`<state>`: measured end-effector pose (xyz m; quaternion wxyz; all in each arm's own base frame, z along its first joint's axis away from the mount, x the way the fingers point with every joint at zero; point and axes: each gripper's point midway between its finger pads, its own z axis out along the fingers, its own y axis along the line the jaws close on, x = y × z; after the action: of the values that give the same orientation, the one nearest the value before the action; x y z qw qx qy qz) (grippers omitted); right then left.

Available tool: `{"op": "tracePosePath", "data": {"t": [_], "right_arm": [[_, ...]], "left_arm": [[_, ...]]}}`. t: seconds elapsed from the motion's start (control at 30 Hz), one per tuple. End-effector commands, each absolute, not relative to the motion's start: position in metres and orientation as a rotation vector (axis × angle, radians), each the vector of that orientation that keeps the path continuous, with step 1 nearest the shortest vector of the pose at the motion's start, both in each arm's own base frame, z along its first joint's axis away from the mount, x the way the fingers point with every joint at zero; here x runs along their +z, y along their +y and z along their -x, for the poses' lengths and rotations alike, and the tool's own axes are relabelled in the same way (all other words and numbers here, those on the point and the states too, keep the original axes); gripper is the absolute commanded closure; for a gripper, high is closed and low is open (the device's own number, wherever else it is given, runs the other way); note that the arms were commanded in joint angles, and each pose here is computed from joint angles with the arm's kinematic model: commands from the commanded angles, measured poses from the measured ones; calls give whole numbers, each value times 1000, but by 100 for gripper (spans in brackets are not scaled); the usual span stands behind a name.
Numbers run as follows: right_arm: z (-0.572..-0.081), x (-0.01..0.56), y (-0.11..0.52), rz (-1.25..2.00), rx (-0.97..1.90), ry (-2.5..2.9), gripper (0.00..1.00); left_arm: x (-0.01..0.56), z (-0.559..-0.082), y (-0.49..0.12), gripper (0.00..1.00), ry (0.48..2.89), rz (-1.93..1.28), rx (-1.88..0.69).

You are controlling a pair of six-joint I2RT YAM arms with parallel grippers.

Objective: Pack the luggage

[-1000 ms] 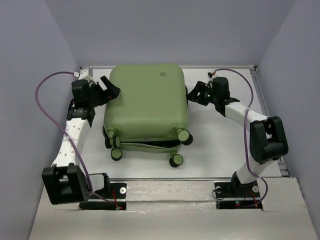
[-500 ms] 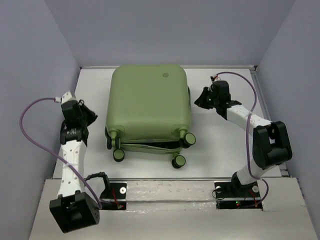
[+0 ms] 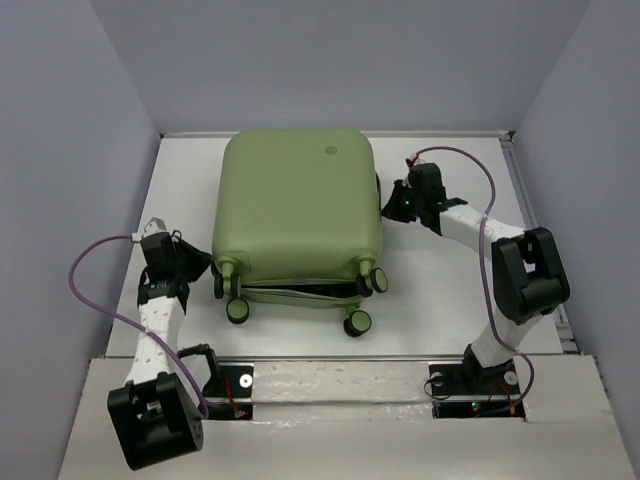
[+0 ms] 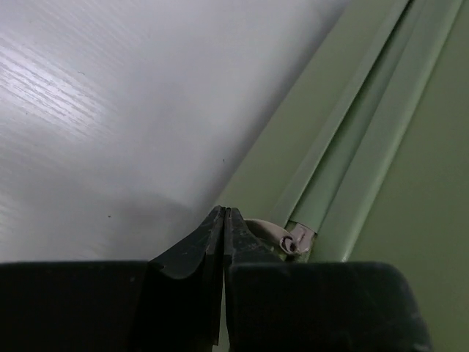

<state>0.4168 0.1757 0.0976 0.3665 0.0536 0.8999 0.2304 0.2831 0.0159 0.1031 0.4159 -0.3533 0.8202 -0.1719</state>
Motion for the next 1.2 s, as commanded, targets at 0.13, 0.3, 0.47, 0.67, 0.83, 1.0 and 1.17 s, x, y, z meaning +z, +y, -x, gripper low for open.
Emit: {"op": "tracePosePath", "data": {"t": [0.13, 0.3, 0.47, 0.67, 0.83, 1.0, 1.17], "right_arm": [[-465, 162, 285, 135, 877, 2154, 93], [-517, 171, 336, 242, 1021, 2144, 93], [-547, 194, 359, 276, 1094, 2086, 60], [-568, 247, 304, 139, 815, 2035, 14], [-551, 305, 256, 96, 614, 1938, 16], [-488, 386, 240, 138, 684, 1782, 83], [-394, 352, 273, 251, 812, 1817, 93]], "left_arm": [[106, -279, -63, 93, 2070, 721, -662], [100, -257, -111, 94, 2090, 616, -772], [104, -240, -116, 94, 2092, 579, -729], [216, -256, -77, 82, 1854, 534, -512], [353, -252, -43, 69, 1560, 519, -421], [402, -285, -62, 64, 1524, 437, -452], [400, -362, -81, 56, 1620, 419, -396]]}}
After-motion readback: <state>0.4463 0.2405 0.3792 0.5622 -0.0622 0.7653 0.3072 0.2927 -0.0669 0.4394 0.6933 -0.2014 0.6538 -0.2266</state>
